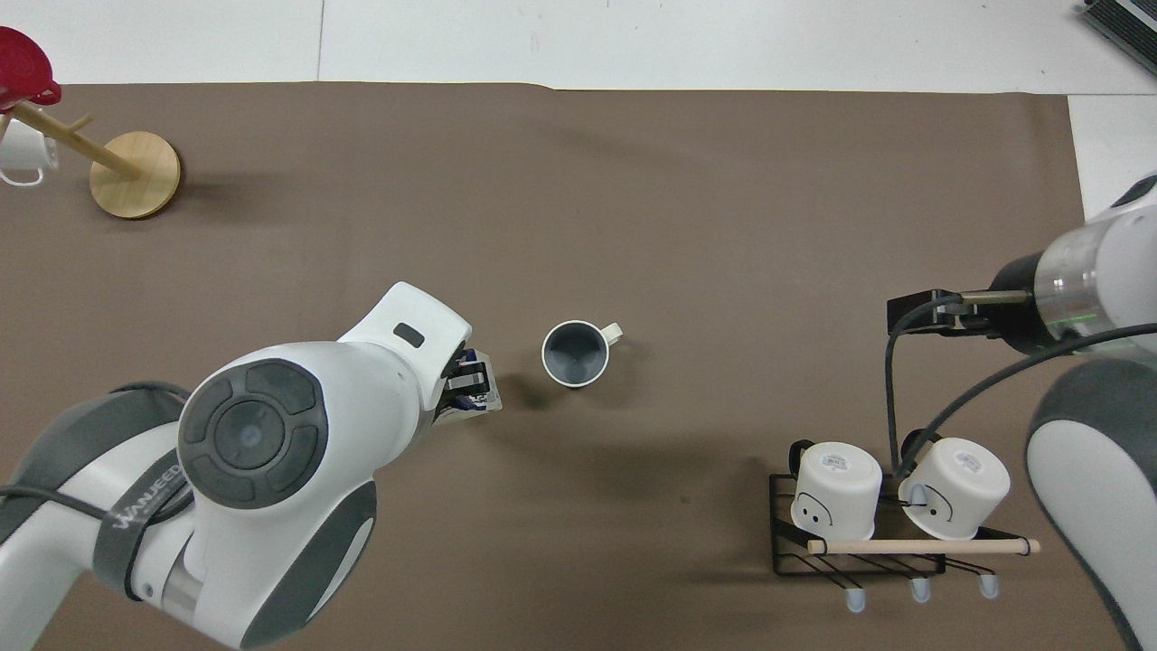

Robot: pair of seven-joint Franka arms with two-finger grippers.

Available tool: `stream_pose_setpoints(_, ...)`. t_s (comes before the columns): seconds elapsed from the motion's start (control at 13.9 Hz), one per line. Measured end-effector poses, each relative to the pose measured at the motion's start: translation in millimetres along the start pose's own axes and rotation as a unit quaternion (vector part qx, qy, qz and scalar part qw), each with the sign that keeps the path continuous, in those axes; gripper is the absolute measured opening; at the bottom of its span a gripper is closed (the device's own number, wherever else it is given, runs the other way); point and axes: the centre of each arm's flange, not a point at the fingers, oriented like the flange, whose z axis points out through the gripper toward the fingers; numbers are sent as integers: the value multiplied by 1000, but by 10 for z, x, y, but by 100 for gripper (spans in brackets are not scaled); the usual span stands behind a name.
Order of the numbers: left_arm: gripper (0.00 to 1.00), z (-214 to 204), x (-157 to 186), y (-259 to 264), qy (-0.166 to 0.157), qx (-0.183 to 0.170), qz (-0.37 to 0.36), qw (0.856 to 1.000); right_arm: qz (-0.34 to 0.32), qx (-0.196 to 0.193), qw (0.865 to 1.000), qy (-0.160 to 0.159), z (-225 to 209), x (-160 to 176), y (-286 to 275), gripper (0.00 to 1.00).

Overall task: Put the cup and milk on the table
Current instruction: 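Withdraw the right gripper while the left gripper lowers the carton beside the mug, then place the milk carton next to the mug with the left gripper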

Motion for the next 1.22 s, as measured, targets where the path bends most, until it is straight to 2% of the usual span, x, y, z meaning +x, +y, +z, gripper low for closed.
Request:
stream_pose_setpoints(0.14, 51, 137, -43, 58, 3, 3, 6, 1000, 2, 0, 1000, -3, -19, -17, 159, 100)
stream_pose_setpoints(0.5, 51, 358, -142, 205, 8, 11, 9, 1000, -3, -3, 1000, 5, -120, -13, 111, 100)
stream_pose_setpoints(0.72, 53, 360, -128, 201, 10, 10, 8, 1000, 10, -5, 1000, -15, -303, -21, 245, 100)
stream_pose_setpoints(0.79, 60, 360, -127, 202, 10, 9, 7, 1000, 18, -6, 1000, -22, -384, 13, 326, 100)
stream_pose_setpoints(0.86, 72, 359, -126, 203, 10, 9, 7, 1000, 25, -7, 999, -26, -473, 66, 395, 100)
stream_pose_setpoints(1.0, 93, 359, -125, 204, 11, 8, 7, 1000, 31, -9, 999, -21, -620, 155, 447, 100)
stream_pose_setpoints(1.08, 100, 356, -123, 205, 11, 8, 7, 1000, 31, -9, 999, -17, -678, 171, 452, 100)
stream_pose_setpoints(1.22, 100, 324, -109, 216, 14, 6, 7, 1000, 31, -9, 999, -5, -790, 158, 477, 100)
